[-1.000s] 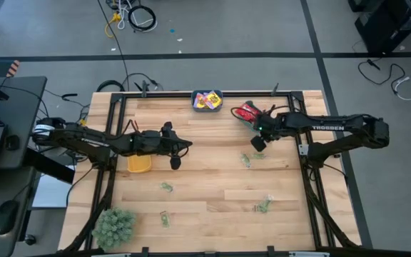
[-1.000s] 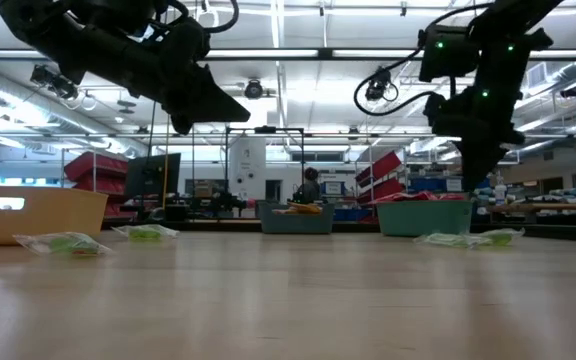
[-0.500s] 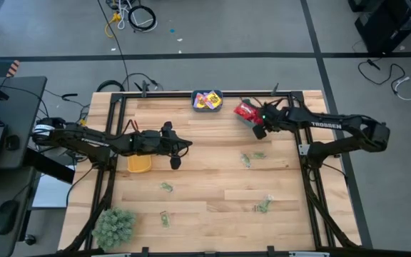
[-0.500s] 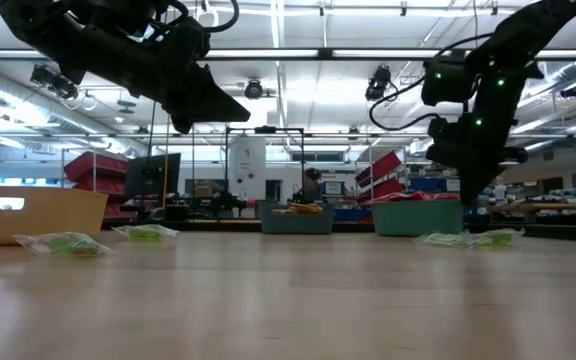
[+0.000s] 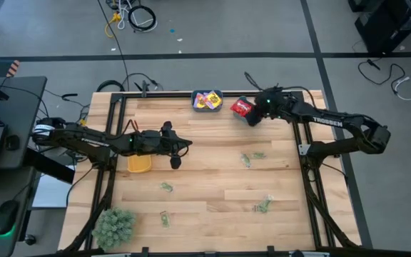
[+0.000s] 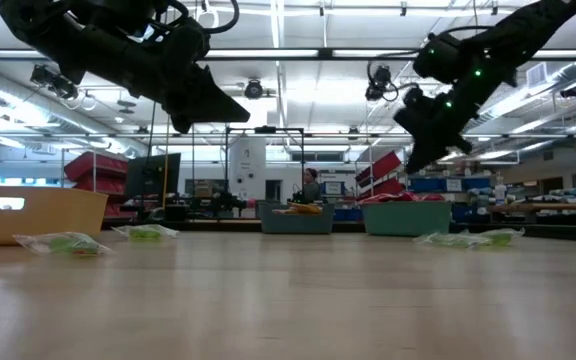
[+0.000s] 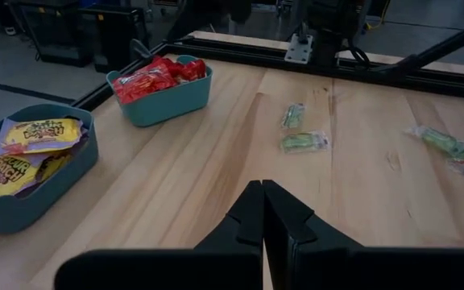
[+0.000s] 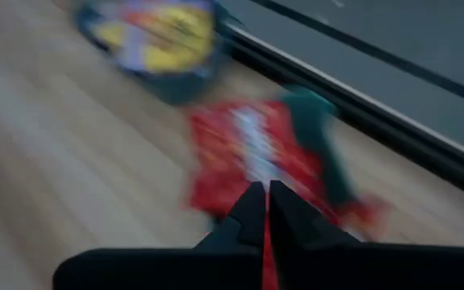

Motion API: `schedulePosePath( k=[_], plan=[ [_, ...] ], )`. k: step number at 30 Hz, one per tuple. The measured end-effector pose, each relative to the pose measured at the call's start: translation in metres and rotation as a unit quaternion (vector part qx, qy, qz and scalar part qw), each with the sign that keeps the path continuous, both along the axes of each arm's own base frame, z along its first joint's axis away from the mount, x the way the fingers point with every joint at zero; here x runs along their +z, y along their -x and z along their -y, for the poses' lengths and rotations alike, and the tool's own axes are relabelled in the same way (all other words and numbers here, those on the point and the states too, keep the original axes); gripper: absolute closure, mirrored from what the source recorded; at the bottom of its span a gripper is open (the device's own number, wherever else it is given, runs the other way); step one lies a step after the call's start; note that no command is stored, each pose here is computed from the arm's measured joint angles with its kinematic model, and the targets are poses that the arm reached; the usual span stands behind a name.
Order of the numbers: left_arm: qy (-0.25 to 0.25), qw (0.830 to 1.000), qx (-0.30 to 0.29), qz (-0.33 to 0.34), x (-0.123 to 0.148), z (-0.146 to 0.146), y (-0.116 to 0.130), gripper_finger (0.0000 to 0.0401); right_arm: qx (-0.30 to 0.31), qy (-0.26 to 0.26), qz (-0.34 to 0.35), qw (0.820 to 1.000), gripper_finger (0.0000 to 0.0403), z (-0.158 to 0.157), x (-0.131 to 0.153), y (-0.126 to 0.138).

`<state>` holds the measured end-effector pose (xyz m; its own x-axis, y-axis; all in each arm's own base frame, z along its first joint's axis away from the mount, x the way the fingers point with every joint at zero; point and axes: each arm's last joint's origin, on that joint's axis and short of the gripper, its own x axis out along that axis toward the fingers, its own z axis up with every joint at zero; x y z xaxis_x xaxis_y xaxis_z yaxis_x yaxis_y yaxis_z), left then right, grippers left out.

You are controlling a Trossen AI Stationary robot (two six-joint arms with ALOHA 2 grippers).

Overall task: Sort candy
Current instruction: Put the red candy into the green bin

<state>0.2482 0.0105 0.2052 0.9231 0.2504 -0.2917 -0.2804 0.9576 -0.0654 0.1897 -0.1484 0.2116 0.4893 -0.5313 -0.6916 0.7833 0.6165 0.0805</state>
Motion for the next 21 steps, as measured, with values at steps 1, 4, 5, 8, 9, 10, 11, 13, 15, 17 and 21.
schedulePosePath(
  k=[1,4,5,8,9,10,11,13,15,17,21],
  plan=[
    [0.000,1.000,0.001,0.000,0.000,0.000,0.000,0.0401,0.012,0.005,0.014,1.000,0.0396,0.000,0.000,-0.005],
    [-0.002,1.000,0.005,0.001,0.000,0.000,0.000,0.0401,0.027,0.016,0.020,0.999,0.0401,0.006,-0.009,-0.017],
    [-0.002,1.000,0.005,0.002,0.000,0.000,0.000,0.0401,0.029,0.017,0.018,0.999,0.0402,0.008,-0.014,-0.021],
    [-0.002,1.000,0.005,0.004,0.001,0.000,0.000,0.0401,0.032,0.020,0.018,0.999,0.0402,0.017,-0.029,-0.031],
    [-0.002,1.000,0.006,0.004,0.001,0.000,0.000,0.0401,0.034,0.020,0.016,0.999,0.0402,0.019,-0.034,-0.034],
    [-0.002,1.000,0.007,0.004,0.001,0.000,0.000,0.0401,0.033,0.020,0.013,0.999,0.0402,0.022,-0.038,-0.035],
    [-0.002,1.000,0.007,0.003,0.001,0.000,0.000,0.0401,0.032,0.016,0.006,0.999,0.0402,0.024,-0.042,-0.036],
    [-0.002,1.000,0.007,0.004,0.001,0.000,0.000,0.0401,0.027,0.009,-0.003,1.000,0.0402,0.029,-0.047,-0.037],
    [-0.003,1.000,0.010,0.003,0.001,-0.001,0.000,0.0401,0.021,0.002,-0.013,1.000,0.0402,0.032,-0.050,-0.035],
    [-0.004,1.000,0.012,0.003,0.001,-0.001,0.000,0.0401,0.014,-0.007,-0.026,1.000,0.0402,0.033,-0.052,-0.031],
    [-0.004,1.000,0.014,0.003,0.001,-0.001,0.000,0.0401,-0.002,-0.003,-0.060,0.998,0.0403,0.031,-0.047,-0.022]
  ],
)
